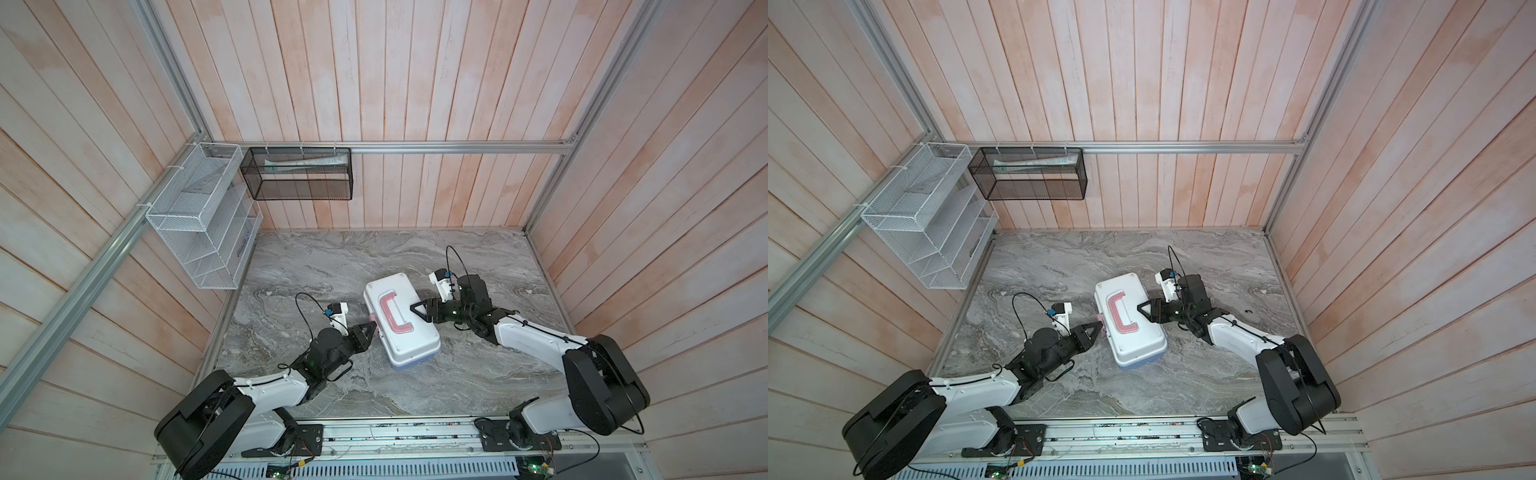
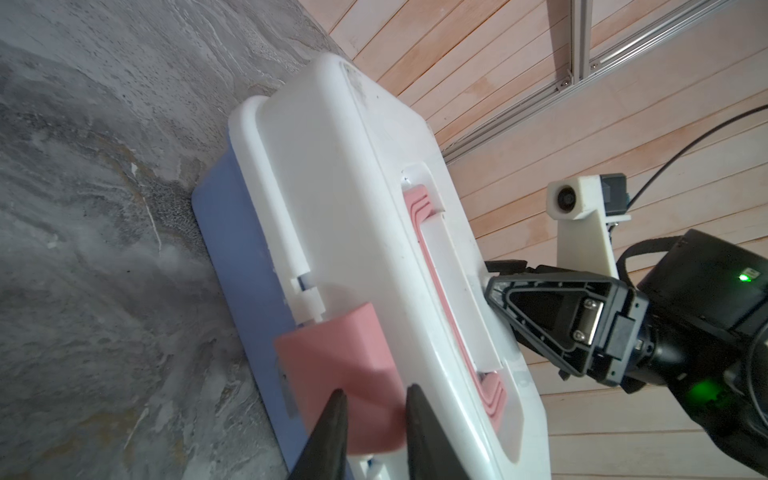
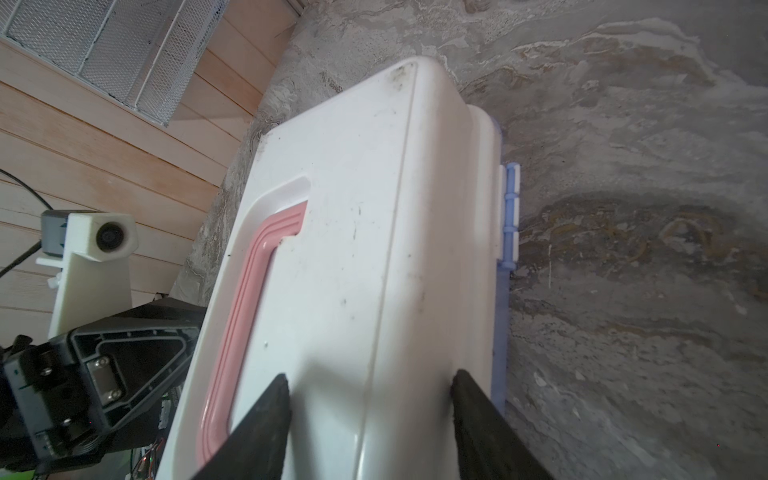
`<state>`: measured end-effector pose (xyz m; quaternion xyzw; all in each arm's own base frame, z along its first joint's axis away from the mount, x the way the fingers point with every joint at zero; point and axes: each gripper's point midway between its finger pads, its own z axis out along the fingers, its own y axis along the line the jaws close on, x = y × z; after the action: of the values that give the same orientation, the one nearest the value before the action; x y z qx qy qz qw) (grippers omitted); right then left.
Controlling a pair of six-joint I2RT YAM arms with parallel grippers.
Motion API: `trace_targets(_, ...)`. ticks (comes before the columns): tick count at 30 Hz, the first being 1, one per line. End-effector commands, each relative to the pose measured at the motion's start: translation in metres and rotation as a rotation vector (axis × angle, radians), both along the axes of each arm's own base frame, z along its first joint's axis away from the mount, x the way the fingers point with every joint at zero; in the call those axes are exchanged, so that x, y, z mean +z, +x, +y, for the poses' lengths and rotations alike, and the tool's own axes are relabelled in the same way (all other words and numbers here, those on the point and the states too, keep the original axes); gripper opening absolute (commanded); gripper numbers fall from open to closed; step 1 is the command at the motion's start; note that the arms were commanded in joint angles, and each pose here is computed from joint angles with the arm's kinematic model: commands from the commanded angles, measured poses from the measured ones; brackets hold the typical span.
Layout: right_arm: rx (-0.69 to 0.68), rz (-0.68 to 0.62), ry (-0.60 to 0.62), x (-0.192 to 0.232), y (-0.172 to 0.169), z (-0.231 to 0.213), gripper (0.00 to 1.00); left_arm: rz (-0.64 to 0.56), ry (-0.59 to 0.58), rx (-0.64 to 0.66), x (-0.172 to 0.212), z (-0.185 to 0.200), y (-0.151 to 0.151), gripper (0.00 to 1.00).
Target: Pack the tool kit
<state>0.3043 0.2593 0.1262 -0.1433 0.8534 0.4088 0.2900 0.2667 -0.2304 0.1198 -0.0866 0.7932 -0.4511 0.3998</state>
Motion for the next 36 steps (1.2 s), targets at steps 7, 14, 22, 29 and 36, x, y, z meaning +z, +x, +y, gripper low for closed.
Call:
trace_targets(7,0.03,0.191,-0.11,-0.055,-0.033,-0.011,0.58,-0.022,0.032,-0.014,0.002,-0.004,0.001,0.27)
trace_targets(14,0.03,0.196,-0.11,-0.057,-0.034,-0.011,0.58,0.016,0.059,-0.011,-0.01,-0.003,-0.001,0.25)
trace_targets(22,0.028,0.197,-0.109,-0.058,-0.033,-0.011,0.58,0.011,0.058,0.002,-0.009,-0.001,0.0,0.25)
trace_targets(29,0.026,0.2,-0.112,-0.058,-0.034,-0.011,0.58,0.0,0.053,-0.015,-0.005,-0.008,0.003,0.25)
trace_targets(36,0.026,0.199,-0.112,-0.058,-0.032,-0.011,0.58,0.007,0.054,-0.018,-0.009,-0.008,0.002,0.25)
